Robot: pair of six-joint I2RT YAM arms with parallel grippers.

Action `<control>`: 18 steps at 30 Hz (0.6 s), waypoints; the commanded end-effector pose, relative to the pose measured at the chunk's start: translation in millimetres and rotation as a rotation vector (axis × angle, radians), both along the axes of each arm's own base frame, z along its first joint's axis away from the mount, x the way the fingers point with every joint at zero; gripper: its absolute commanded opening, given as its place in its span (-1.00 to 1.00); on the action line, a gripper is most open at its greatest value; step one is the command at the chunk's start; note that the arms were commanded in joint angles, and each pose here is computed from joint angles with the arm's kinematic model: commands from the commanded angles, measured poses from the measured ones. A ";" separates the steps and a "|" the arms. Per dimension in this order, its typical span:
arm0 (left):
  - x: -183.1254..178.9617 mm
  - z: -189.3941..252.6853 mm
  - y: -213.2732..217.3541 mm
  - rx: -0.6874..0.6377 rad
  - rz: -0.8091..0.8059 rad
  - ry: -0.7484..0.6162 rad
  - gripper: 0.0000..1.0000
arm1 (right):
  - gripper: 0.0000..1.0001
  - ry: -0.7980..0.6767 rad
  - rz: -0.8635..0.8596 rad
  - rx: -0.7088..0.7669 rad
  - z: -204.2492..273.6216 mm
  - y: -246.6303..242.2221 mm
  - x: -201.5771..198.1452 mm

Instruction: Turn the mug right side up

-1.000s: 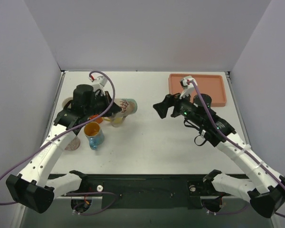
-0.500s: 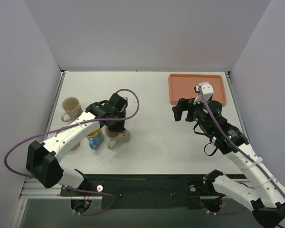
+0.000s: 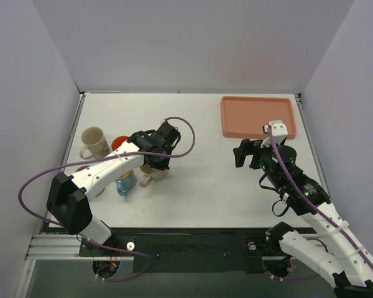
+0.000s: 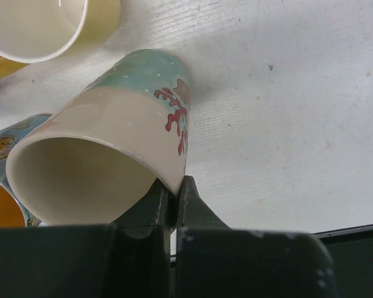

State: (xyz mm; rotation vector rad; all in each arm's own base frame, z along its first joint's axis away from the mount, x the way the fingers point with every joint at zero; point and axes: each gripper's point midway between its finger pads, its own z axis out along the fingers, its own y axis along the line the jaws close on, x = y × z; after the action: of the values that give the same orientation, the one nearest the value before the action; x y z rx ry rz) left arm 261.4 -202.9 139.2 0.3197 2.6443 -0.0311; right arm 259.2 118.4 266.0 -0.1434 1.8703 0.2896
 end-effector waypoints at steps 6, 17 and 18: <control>-12.7 -4.9 -8.6 0.002 -0.097 0.040 -0.80 | 0.87 -0.016 -0.031 -0.027 0.0 -7.4 2.5; 12.2 31.1 -21.0 -0.034 -0.145 -0.085 0.02 | 0.87 -0.017 -0.033 -0.032 -0.5 -8.6 1.9; 12.3 35.3 -20.9 -0.038 -0.153 -0.095 0.02 | 0.87 -0.017 -0.034 -0.038 -0.9 -9.4 1.9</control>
State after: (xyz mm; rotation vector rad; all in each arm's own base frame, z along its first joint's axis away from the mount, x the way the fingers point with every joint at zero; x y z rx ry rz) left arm 260.0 -213.5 133.0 0.4872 2.6451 -0.0377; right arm 259.7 115.5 262.6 -0.1450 1.8750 0.2672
